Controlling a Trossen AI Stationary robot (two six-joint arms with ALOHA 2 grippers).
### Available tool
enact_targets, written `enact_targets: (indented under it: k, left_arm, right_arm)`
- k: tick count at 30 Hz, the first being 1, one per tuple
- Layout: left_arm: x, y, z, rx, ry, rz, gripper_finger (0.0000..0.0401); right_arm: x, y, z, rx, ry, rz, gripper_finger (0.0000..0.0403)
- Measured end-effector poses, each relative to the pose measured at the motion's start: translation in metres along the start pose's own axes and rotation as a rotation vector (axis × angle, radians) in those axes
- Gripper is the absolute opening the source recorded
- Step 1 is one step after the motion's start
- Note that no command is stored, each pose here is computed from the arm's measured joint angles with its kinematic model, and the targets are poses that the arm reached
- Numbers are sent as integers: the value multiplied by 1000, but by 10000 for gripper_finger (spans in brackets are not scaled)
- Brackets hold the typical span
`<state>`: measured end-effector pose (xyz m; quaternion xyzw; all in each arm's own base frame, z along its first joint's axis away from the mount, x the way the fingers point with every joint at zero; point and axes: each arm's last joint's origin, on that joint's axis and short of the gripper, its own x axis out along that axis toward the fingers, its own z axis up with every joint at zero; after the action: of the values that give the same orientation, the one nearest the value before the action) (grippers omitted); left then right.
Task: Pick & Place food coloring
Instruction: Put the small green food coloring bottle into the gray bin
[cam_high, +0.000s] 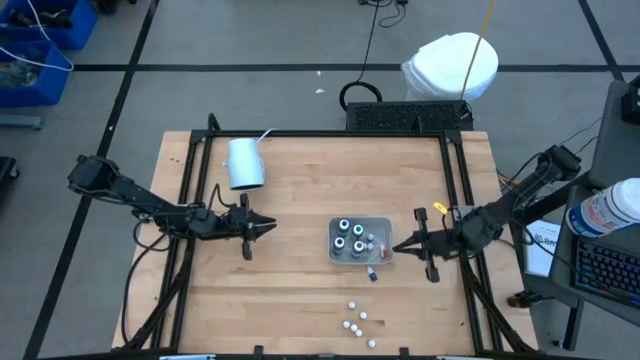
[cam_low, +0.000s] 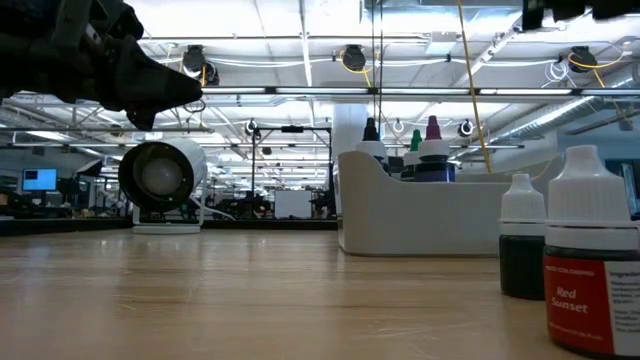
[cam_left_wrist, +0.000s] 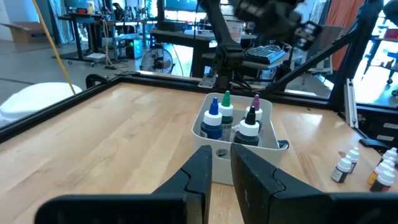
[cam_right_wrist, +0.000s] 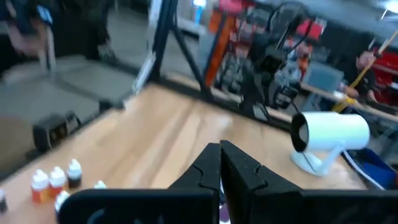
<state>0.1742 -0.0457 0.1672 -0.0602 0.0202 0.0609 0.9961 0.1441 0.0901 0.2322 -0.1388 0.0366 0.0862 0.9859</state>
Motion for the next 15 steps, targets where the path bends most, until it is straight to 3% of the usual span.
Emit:
enact_targets:
  k: [5,8,12,15]
  left_arm:
    - [0,0,0,-3,-2,0,67]
    - [0,0,0,-6,-2,0,67]
    - [0,0,0,-22,-2,-1,67]
    - [0,0,0,-50,1,-1,67]
  right_arm:
    - [35,26,52,-146,222,33,0]
    - [59,48,77,-171,324,81,0]
    - [84,75,98,-125,476,109,0]
    - [101,100,108,-14,578,160,0]
